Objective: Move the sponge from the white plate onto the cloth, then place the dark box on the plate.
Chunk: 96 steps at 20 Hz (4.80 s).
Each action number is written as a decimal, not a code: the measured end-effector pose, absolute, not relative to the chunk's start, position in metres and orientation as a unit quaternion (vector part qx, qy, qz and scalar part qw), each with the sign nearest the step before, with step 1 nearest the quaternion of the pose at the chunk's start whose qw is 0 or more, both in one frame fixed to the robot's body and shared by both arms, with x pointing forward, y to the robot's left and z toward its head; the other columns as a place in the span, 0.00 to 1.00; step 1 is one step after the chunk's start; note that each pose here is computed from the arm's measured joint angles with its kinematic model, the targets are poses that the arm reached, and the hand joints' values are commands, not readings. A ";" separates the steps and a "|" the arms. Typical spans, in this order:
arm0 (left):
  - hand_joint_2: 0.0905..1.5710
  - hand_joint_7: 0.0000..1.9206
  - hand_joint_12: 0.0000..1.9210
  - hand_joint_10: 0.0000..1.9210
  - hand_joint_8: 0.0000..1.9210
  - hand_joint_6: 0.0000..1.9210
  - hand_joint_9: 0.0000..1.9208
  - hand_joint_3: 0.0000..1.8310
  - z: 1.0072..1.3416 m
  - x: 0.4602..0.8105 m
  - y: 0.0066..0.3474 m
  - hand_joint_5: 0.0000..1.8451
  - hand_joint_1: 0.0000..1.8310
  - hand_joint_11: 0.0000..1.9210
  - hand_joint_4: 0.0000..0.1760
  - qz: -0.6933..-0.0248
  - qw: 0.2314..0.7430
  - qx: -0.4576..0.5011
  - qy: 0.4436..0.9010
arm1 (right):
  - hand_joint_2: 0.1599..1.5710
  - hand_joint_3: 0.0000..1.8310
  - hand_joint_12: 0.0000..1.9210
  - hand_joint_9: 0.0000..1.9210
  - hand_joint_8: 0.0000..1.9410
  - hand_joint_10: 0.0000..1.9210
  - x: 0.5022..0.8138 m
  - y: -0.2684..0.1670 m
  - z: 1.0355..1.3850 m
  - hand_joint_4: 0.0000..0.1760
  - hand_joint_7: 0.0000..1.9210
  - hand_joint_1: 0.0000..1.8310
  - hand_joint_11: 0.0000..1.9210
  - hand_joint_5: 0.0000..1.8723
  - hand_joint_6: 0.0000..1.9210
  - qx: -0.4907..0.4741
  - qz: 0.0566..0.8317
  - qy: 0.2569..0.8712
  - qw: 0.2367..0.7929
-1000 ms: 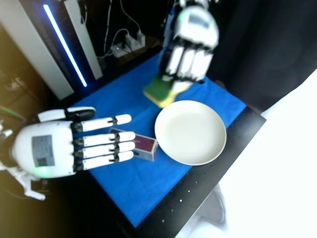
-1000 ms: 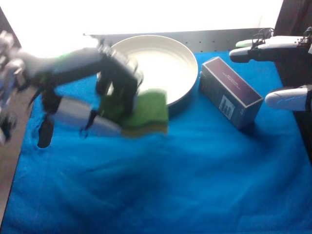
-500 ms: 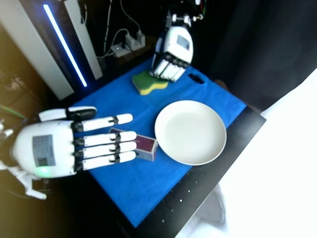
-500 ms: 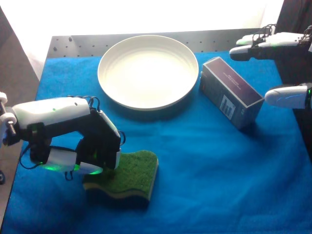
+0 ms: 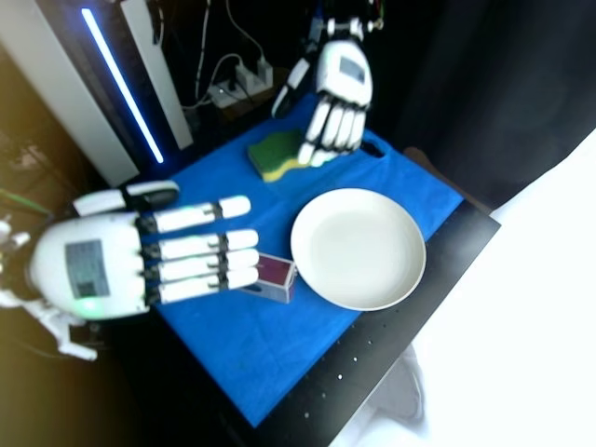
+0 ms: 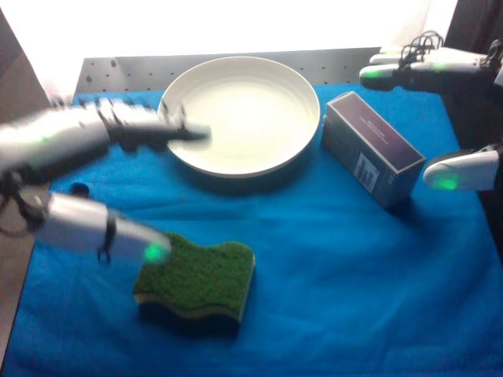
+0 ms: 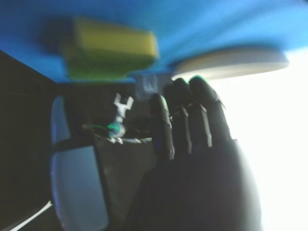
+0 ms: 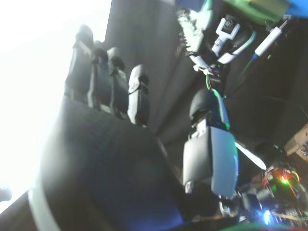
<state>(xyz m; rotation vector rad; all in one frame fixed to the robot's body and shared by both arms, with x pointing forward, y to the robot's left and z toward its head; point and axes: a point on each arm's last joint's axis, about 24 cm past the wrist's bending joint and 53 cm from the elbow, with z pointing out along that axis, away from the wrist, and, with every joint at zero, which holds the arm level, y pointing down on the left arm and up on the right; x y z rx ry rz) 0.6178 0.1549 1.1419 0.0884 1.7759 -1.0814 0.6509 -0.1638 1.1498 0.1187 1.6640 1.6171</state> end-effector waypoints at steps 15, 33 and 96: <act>0.53 0.20 0.66 0.02 0.00 0.01 0.24 0.00 1.151 0.620 0.169 0.18 0.48 0.00 0.29 -0.465 0.548 -0.024 0.695 | 0.48 0.00 0.38 0.06 0.00 0.00 0.695 -0.151 1.098 1.00 0.03 0.26 0.00 0.05 0.00 0.093 0.583 0.696 0.408; 0.56 0.19 0.55 0.02 0.00 0.00 0.23 0.00 1.139 0.616 0.173 0.22 0.49 0.00 0.30 -0.470 0.538 -0.047 0.698 | 0.59 0.00 0.54 0.25 0.00 0.01 0.706 -0.151 1.074 1.00 0.18 0.52 0.07 0.21 0.00 0.096 0.546 0.725 0.408; 0.57 0.26 0.58 0.01 0.00 0.00 0.31 0.00 1.130 0.612 0.169 0.25 0.47 0.06 0.05 -0.499 0.529 -0.076 0.682 | 0.48 0.00 0.28 0.01 0.00 0.00 0.773 -0.015 1.102 1.00 0.01 0.41 0.01 0.01 0.00 0.126 0.595 0.679 0.411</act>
